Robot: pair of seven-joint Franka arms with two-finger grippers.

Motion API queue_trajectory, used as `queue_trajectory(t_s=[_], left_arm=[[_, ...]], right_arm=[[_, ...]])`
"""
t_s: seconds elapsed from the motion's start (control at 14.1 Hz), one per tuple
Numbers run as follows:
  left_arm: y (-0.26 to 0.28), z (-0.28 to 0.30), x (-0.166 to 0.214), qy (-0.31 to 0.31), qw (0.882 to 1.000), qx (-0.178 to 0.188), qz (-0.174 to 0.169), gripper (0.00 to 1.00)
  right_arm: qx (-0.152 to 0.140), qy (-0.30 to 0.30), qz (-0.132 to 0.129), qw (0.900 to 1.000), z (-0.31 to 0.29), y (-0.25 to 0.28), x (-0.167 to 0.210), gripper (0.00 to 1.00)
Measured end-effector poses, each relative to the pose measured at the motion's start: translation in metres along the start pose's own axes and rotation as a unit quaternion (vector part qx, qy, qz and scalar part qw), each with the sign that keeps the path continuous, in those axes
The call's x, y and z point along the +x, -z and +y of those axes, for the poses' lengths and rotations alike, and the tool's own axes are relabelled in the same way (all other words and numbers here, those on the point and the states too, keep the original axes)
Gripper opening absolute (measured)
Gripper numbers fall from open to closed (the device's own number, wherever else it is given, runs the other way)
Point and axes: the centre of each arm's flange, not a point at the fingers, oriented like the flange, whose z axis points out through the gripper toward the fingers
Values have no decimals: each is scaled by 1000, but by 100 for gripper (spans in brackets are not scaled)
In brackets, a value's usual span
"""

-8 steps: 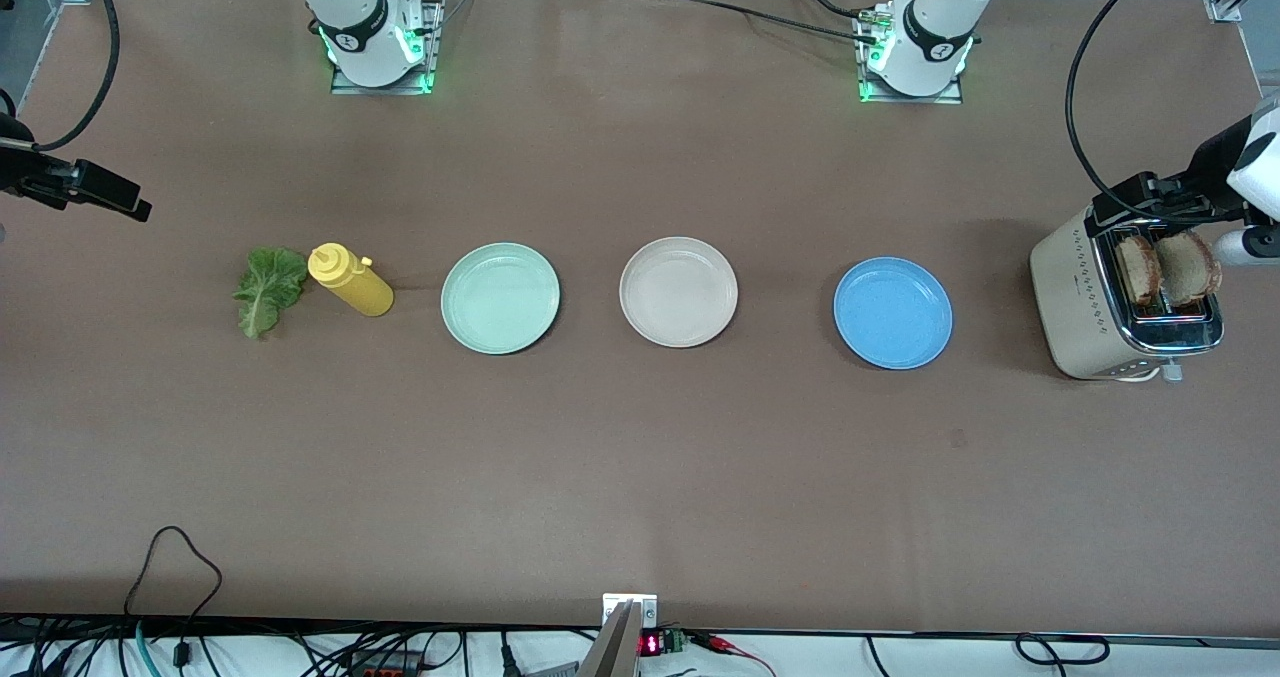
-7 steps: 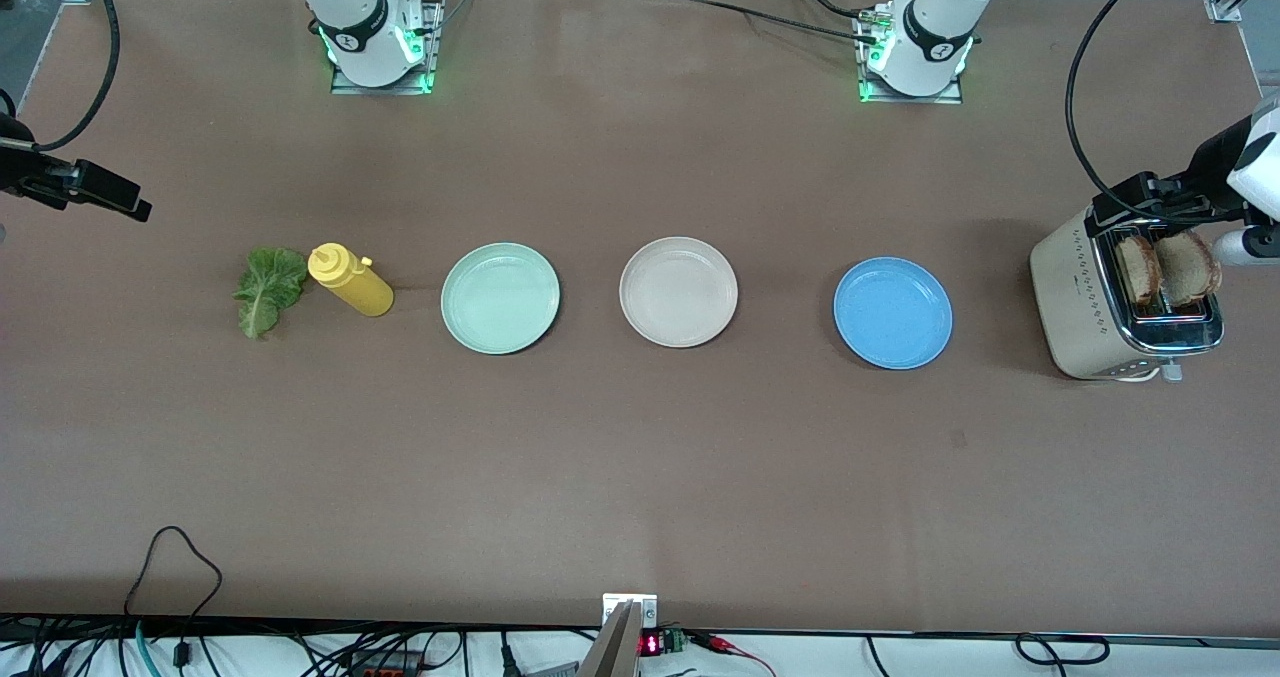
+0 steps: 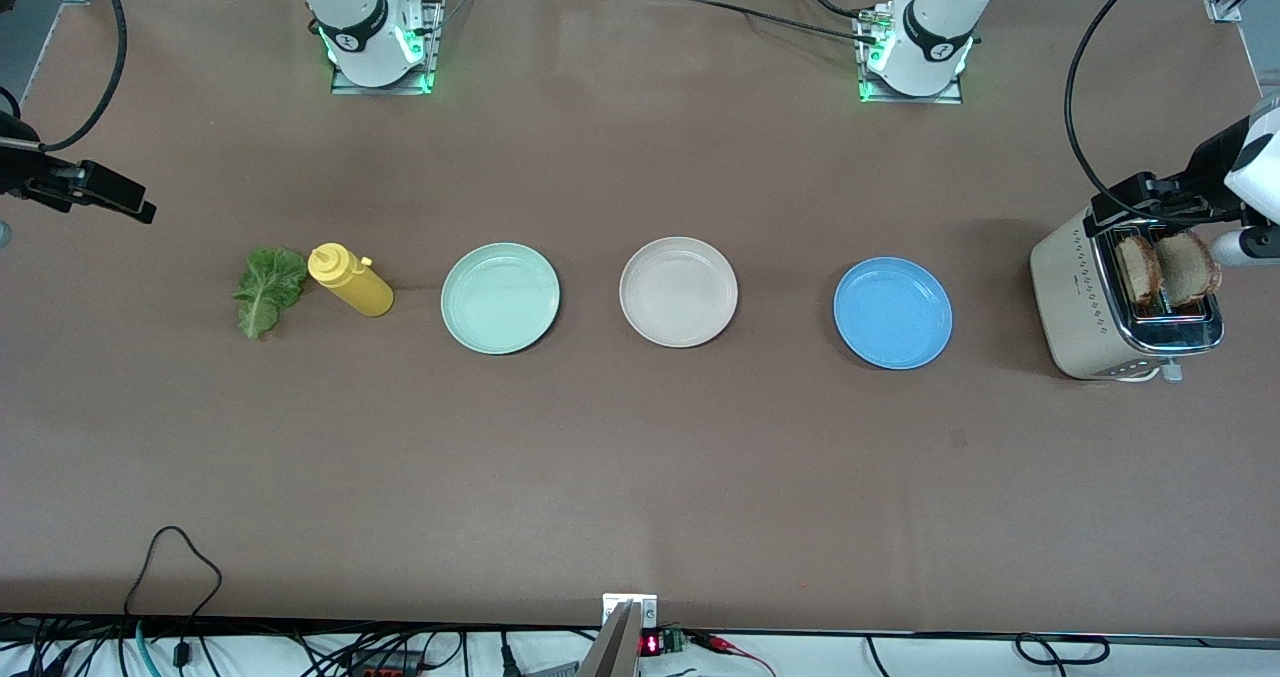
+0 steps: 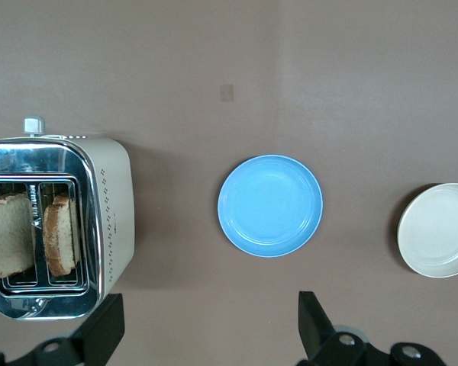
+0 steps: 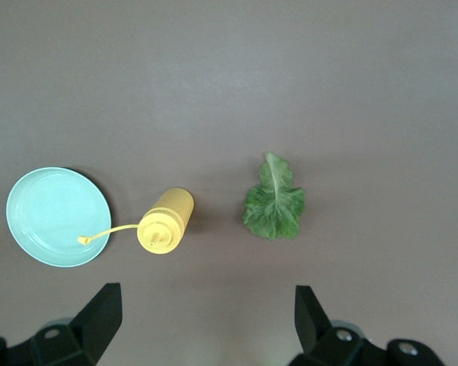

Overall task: Make sandwich in beige plate with both arms
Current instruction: 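Move the left gripper over the toaster toward the bread slices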

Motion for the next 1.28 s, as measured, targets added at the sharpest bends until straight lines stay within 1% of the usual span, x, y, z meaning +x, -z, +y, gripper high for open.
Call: queue_trajectory(t_s=[0.21, 0.36, 0.5, 0.57, 0.85, 1.07, 1.28], left_arm=[[-8, 0, 4, 6, 1000, 1, -7, 100], [-22, 2, 13, 4, 1000, 1, -11, 100], [-39, -2, 31, 9, 1000, 2, 4, 100], [-49, -9, 39, 14, 1000, 3, 6, 100], [-101, -55, 59, 37, 999, 9, -6, 100], [-148, -91, 54, 14, 999, 42, -19, 100], [-175, -123, 43, 18, 998, 43, -39, 100]], right_arm=[[0, 7, 3, 1000, -8, 0, 0, 100], [0, 7, 3, 1000, -8, 1, 0, 100], [0, 7, 3, 1000, -8, 1, 0, 100], [0, 7, 3, 1000, -8, 1, 0, 100], [0, 7, 3, 1000, -8, 1, 0, 100], [0, 7, 3, 1000, -8, 1, 0, 100], [0, 7, 3, 1000, -8, 1, 0, 100]])
